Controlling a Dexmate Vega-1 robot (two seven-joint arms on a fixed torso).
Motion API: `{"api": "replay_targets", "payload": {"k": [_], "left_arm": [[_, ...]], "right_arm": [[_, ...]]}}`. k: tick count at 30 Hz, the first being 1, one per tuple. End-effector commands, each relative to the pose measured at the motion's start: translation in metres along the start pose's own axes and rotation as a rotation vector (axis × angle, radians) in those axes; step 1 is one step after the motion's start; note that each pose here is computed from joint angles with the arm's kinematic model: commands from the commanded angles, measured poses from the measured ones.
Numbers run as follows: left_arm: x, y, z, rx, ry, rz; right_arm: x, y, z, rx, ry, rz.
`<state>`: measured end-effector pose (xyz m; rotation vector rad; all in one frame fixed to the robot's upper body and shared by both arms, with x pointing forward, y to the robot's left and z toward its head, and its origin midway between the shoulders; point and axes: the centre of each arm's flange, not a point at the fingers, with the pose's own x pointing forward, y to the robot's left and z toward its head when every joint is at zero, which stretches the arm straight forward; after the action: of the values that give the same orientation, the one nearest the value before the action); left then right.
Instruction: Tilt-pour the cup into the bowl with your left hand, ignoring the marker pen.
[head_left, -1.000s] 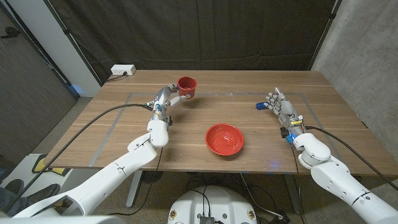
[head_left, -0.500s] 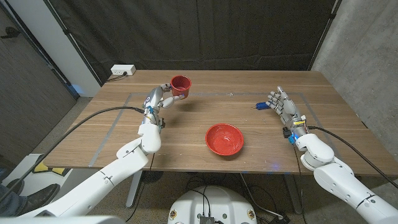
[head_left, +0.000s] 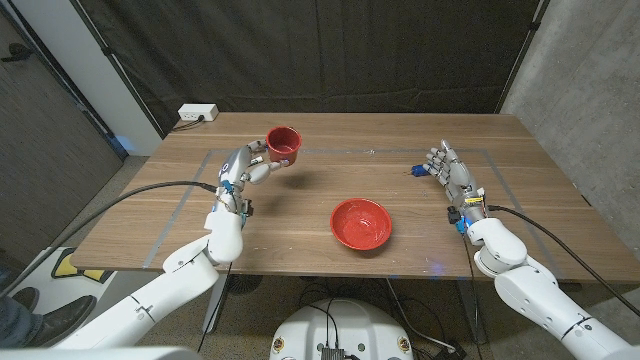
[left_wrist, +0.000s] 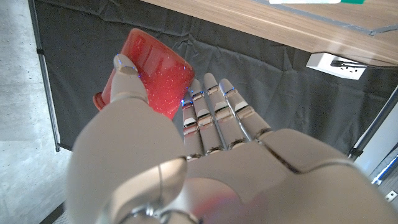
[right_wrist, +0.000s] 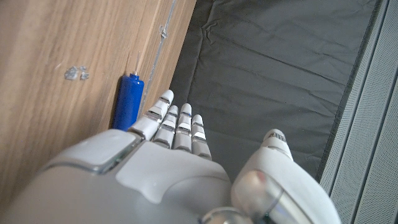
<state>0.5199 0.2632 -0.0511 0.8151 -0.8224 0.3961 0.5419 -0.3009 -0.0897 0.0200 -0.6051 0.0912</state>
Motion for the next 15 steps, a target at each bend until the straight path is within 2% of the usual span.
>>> {"api": "replay_targets", "payload": {"k": [1, 5, 11, 15], "left_arm": [[-0.021, 0.006, 0.009, 0.042, -0.066, -0.016], [-0.021, 0.005, 0.018, 0.079, -0.107, -0.007], [-0.017, 0.0, 0.034, 0.145, -0.209, -0.003], [-0.014, -0.005, 0.04, 0.162, -0.243, -0.023]], "right_arm": [[-0.002, -0.001, 0.001, 0.008, -0.026, -0.026], [-0.002, -0.003, 0.003, 0.01, -0.038, -0.029], [-0.007, -0.006, 0.005, 0.01, -0.053, -0.032], [-0.011, -0.008, 0.005, 0.01, -0.052, -0.033]]}}
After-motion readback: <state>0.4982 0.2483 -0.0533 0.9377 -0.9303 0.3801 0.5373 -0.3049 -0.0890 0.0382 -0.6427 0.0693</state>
